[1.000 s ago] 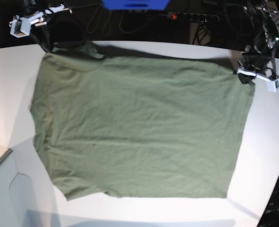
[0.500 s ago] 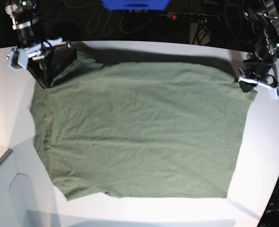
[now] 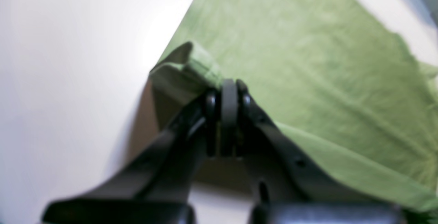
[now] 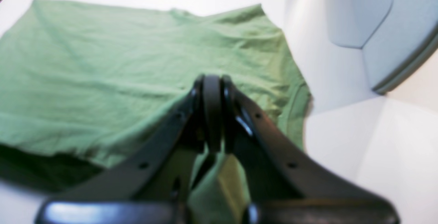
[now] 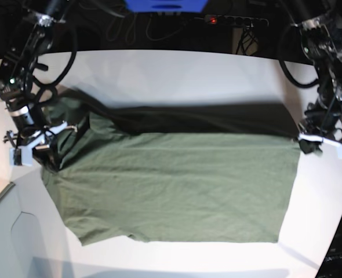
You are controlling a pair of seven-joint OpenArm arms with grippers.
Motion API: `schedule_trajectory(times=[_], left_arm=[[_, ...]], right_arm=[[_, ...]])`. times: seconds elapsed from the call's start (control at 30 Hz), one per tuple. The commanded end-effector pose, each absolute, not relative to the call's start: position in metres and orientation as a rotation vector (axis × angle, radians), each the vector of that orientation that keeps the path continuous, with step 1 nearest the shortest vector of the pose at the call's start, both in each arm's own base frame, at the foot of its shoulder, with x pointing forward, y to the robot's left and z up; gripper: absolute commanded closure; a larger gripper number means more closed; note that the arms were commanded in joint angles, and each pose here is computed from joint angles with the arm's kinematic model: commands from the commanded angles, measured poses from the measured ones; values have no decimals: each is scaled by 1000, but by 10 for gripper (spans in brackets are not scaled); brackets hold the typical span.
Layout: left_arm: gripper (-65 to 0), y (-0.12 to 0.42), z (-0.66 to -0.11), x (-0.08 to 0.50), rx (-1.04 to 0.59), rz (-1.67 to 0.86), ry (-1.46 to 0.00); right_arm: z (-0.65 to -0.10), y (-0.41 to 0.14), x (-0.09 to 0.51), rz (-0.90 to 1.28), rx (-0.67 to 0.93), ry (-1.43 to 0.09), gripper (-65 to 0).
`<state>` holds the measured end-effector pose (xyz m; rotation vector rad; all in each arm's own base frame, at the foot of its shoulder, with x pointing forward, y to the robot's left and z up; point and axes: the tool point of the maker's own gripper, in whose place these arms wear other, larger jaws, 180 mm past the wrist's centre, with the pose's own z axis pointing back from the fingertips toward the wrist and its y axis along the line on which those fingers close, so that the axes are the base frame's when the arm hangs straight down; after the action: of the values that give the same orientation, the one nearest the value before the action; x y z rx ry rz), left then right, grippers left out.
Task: Layout the t-shirt on the table in an organized manner, then fold the t-shirt properly
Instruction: 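Slide both grippers along the shirt's side edges and grasp them midway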
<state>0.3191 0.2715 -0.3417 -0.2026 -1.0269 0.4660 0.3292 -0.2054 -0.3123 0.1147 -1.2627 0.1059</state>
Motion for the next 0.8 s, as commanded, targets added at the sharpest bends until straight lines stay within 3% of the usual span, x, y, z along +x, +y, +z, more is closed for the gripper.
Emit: schedule_trajectory(times=[0.0,0.27,0.77], left_arm=[[-9,275,-323,330,-202,452,-1093],[-9,274,-331,352,-254,497,-1082],[-9,275,-343,345,-245,501,-1045]], right_arm=[[-297,-206,340,115,128,-1321,0],[-303,-189,388,170,213,-1301,0],[-303,-208,471,93,305,-1257,0]])
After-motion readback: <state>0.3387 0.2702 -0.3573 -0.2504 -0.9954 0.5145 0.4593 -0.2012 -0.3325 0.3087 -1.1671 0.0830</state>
